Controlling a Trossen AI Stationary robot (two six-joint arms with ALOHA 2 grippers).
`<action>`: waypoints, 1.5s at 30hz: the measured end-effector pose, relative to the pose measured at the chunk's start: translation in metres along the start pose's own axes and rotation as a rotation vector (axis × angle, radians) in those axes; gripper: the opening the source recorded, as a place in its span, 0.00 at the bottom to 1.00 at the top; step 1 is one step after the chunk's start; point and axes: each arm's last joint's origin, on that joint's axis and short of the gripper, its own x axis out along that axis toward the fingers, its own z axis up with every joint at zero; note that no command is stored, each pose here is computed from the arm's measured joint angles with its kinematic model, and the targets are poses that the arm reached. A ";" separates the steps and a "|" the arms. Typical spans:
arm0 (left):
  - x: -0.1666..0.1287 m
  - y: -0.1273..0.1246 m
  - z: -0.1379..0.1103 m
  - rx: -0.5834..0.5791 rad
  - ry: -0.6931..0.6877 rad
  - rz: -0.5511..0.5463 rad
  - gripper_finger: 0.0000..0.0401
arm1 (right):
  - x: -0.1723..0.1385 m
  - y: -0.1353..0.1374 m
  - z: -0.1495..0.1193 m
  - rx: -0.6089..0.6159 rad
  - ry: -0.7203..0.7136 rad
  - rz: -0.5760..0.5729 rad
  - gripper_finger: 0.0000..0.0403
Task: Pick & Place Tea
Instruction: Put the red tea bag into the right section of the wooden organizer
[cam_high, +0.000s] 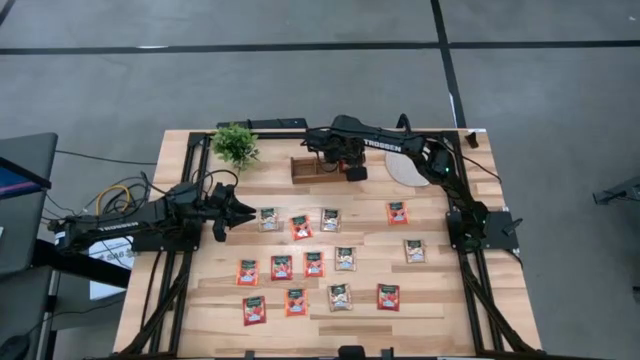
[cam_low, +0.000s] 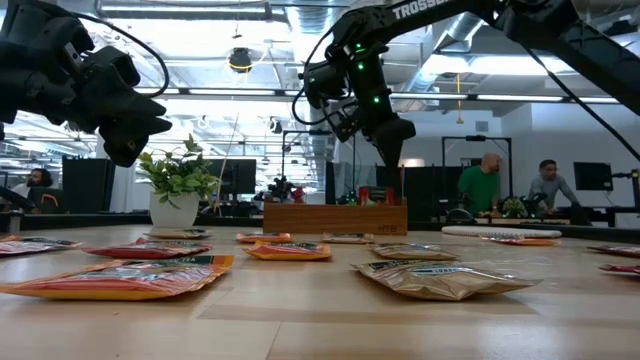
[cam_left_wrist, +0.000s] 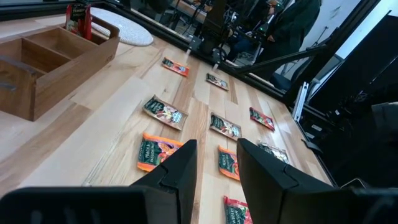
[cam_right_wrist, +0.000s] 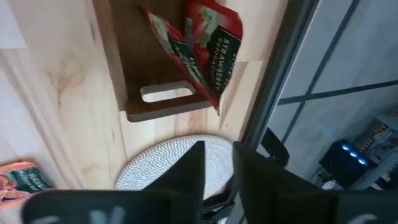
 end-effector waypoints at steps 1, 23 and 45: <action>0.000 0.000 0.000 0.000 0.000 0.000 0.26 | 0.000 0.000 0.000 -0.001 0.004 -0.011 0.22; 0.000 0.000 0.000 0.000 0.000 0.000 0.26 | -0.015 0.013 0.016 -0.054 -0.210 0.149 0.18; 0.001 0.001 -0.001 -0.004 0.014 0.004 0.26 | 0.031 0.013 0.043 -0.125 -0.143 0.170 0.01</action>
